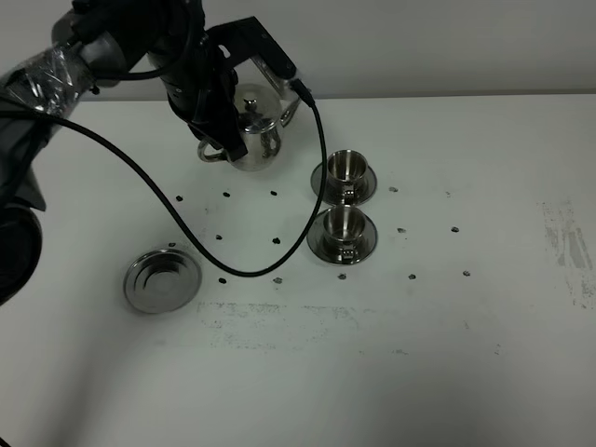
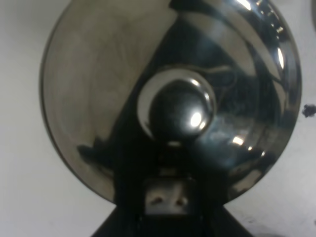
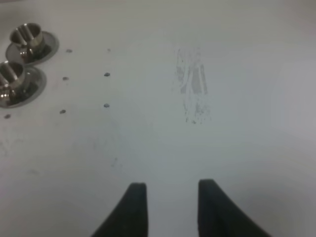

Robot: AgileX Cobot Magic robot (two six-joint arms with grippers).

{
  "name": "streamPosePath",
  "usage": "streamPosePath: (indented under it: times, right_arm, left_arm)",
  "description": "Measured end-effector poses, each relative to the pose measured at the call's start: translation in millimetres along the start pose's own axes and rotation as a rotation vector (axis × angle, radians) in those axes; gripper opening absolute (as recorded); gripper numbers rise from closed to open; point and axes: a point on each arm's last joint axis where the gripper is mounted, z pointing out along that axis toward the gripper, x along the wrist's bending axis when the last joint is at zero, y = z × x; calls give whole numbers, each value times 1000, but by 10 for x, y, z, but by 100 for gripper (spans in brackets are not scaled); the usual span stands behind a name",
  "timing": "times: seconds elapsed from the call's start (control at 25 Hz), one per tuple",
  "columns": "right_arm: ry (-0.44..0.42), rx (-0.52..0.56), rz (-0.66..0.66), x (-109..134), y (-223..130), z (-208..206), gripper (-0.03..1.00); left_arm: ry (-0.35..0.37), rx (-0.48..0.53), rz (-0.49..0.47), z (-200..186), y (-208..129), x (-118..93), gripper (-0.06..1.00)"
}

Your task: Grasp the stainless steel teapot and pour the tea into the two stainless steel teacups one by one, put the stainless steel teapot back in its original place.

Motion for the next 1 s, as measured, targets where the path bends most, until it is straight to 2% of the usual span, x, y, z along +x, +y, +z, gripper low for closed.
streamPosePath:
  times: [0.28, 0.48, 0.8, 1.0]
  right_arm:
    - [0, 0, 0, 0, 0, 0, 28]
    - [0, 0, 0, 0, 0, 0, 28]
    - [0, 0, 0, 0, 0, 0, 28]
    - [0, 0, 0, 0, 0, 0, 28]
  left_arm:
    - [85, 92, 268, 145, 43, -24, 21]
    - [124, 93, 417, 149, 76, -8, 21]
    - [188, 40, 483, 142, 144, 32, 21]
    - [212, 24, 567, 139, 171, 47, 21]
